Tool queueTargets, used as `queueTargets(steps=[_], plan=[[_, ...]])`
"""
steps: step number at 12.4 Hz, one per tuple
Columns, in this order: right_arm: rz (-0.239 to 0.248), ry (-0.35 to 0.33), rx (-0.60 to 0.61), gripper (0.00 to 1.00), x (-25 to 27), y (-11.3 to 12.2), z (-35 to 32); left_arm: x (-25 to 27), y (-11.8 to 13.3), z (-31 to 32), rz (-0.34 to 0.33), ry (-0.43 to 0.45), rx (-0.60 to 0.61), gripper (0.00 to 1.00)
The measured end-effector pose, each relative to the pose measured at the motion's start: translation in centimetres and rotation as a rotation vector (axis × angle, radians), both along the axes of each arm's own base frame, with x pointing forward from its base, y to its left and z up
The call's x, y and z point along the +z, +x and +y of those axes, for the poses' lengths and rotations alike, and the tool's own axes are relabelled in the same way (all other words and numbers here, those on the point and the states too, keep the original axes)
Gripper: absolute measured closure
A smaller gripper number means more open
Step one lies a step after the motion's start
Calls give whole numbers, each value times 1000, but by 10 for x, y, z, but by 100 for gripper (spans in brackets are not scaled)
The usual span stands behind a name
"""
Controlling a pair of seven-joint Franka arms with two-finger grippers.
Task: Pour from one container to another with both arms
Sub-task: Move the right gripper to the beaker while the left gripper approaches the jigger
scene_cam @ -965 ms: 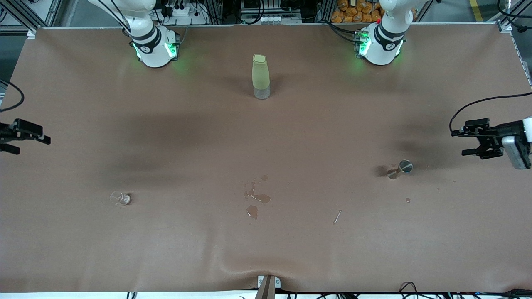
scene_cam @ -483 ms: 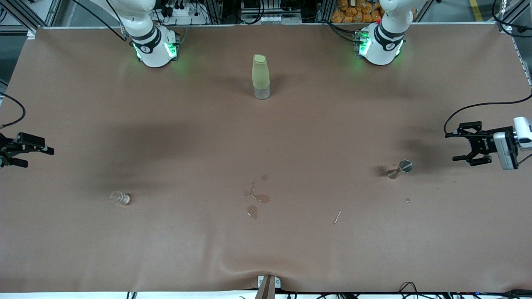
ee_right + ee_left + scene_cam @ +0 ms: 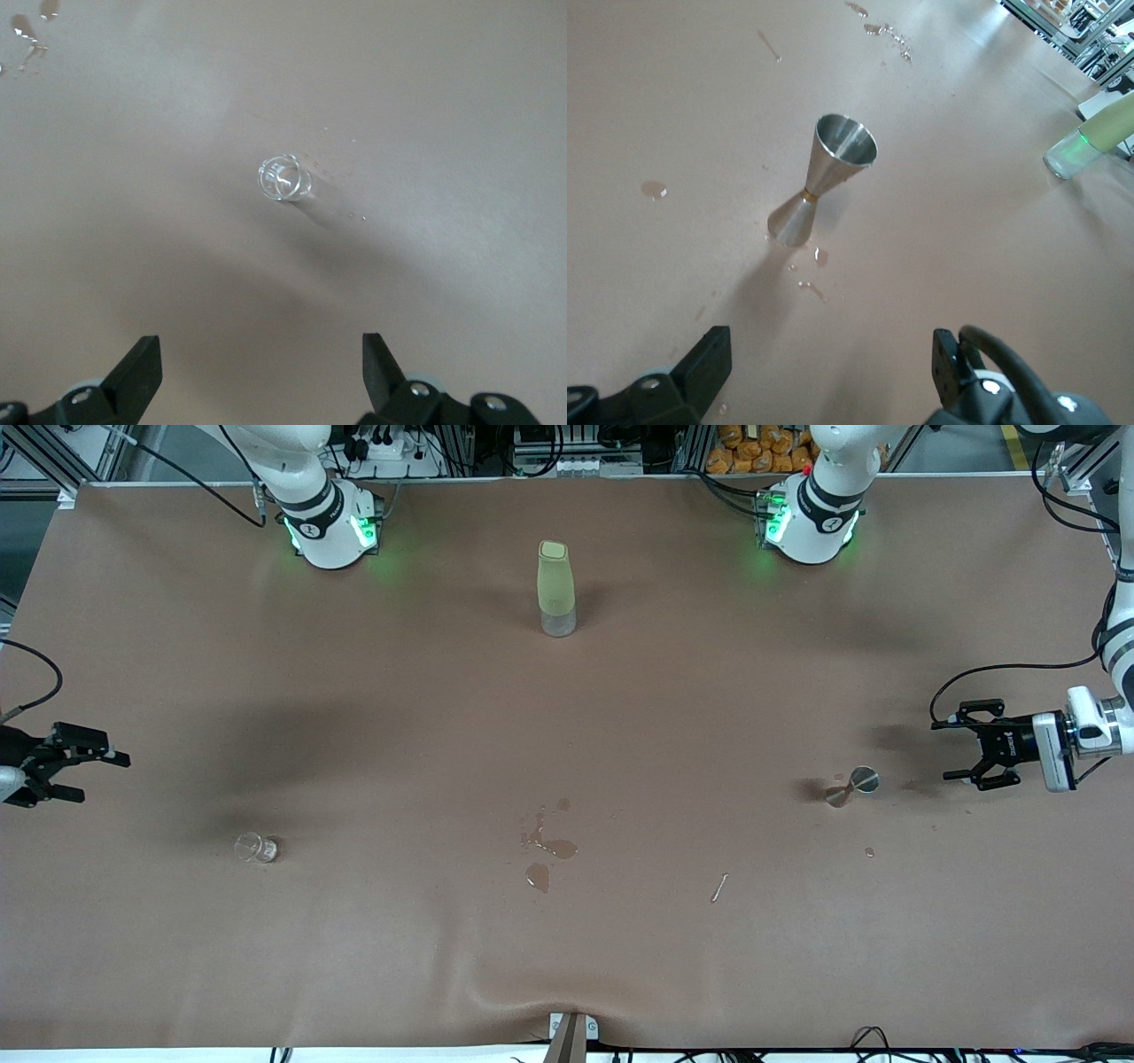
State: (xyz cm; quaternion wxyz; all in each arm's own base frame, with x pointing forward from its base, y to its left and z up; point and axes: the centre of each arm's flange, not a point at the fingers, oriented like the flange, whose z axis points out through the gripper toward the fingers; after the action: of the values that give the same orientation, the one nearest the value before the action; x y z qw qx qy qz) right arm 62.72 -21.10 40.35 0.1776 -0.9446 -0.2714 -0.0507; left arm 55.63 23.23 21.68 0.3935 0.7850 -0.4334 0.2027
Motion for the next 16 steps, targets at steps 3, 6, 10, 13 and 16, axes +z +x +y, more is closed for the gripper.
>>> queueTargets(steps=[3, 6, 10, 13, 16], plan=[[-74, 113, 105, 0, -34, 0, -15, -9, 3, -4, -66, -60, -18, 0], [-209, 248, 221, 0, -78, 0, -31, -21, 7, -1, -114, -93, -32, 0], [-454, 381, 390, 0, -139, 1, -40, -31, 11, -7, -177, -149, -25, 0], [-555, 420, 441, 0, -166, 1, -39, -46, 9, -9, -232, -170, -61, 0], [-683, 465, 464, 0, -202, 2, -37, -60, 3, -5, -314, -179, -110, 0]])
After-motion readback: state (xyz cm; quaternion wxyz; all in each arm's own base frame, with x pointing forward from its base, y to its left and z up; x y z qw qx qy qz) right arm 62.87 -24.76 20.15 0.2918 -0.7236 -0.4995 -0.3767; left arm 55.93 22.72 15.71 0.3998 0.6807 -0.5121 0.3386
